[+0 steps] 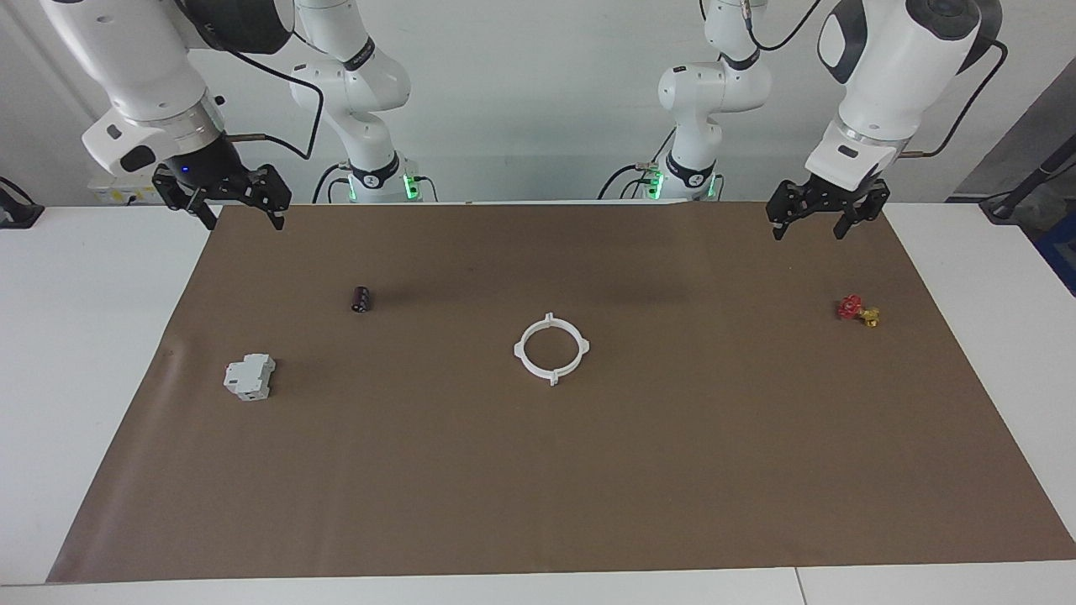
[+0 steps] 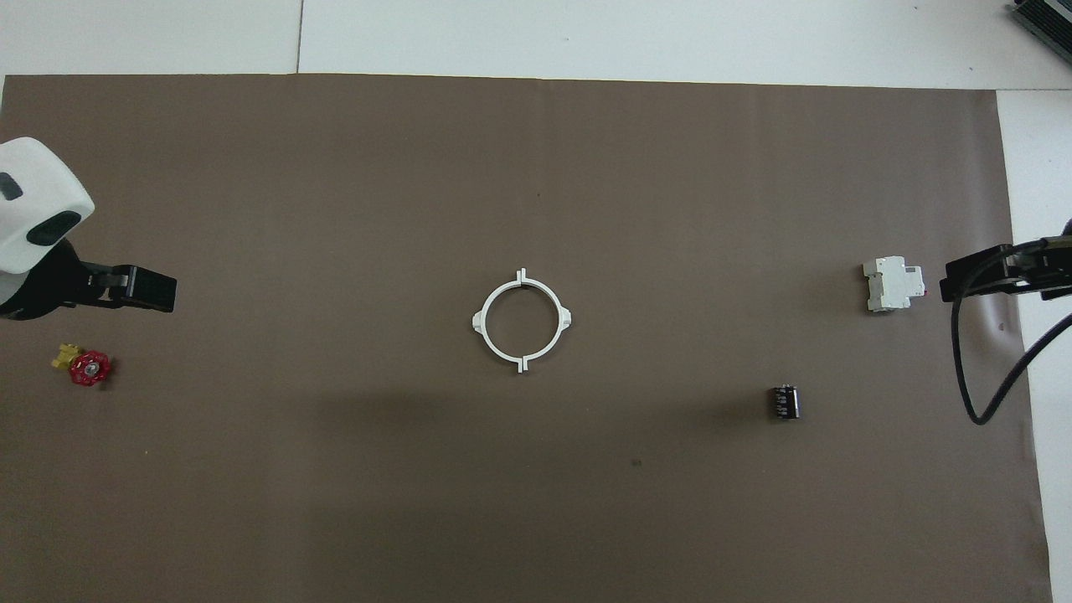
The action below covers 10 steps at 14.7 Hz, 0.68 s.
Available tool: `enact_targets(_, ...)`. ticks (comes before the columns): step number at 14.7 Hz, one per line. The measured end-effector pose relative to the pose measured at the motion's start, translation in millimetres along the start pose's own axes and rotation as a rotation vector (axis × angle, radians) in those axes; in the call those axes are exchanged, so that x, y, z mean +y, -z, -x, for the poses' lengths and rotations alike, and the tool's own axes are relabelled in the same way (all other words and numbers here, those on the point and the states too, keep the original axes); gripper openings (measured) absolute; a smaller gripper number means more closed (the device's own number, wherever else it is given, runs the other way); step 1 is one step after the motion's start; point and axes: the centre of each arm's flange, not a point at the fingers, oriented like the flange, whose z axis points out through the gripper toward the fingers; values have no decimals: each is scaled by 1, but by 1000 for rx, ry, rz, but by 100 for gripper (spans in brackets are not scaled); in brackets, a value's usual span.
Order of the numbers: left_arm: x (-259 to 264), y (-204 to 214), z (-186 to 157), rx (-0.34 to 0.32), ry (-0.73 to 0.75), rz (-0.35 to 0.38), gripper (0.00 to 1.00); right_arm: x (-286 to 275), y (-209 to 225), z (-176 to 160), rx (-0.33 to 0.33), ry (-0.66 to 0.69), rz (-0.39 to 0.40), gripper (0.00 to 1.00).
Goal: Assemble drain pipe with both arms
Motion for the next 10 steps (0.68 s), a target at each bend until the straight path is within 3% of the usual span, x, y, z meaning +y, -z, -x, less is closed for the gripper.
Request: enact_targets(10,-31,19,-3,-5,115,5,100,0,0,0,0,0,0,100)
